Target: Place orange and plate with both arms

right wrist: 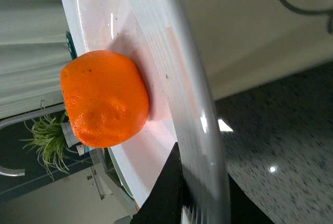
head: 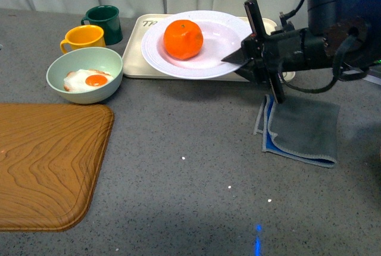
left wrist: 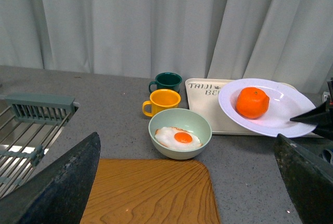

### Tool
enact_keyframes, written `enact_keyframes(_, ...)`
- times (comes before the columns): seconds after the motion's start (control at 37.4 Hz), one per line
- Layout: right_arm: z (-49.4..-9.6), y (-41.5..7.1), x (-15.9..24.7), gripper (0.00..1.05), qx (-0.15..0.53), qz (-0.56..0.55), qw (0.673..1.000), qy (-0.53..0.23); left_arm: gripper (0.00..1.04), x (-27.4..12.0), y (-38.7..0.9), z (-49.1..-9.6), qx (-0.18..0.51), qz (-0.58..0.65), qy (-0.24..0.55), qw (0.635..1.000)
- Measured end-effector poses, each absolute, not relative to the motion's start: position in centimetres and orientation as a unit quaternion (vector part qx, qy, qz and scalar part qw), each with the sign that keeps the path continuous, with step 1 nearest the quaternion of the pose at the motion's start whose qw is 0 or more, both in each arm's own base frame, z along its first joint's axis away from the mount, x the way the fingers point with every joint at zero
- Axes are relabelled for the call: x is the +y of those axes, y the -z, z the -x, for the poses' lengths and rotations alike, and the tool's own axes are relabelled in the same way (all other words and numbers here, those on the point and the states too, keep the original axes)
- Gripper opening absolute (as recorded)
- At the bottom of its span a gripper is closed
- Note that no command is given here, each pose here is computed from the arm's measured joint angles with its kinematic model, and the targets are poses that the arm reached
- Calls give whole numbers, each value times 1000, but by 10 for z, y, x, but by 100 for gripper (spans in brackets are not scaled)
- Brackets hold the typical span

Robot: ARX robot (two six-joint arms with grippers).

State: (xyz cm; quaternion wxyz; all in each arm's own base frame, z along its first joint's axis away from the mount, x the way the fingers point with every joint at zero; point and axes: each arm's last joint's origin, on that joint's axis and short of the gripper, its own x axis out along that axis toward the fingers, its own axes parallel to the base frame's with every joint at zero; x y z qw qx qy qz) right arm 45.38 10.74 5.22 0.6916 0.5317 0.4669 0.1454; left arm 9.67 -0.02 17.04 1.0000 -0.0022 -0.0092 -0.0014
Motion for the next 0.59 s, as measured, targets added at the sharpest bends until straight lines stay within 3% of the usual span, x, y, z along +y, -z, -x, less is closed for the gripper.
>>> enact_keyframes(0.21, -485, -55, 120, 4, 467, -530, 695, -136, 98, 0, -170, -97, -9, 2, 1, 1000)
enact_keyframes(0.59, -492, -42, 119, 4, 491, -492, 714, -88, 98, 0, -170, -97, -9, 2, 1, 1000)
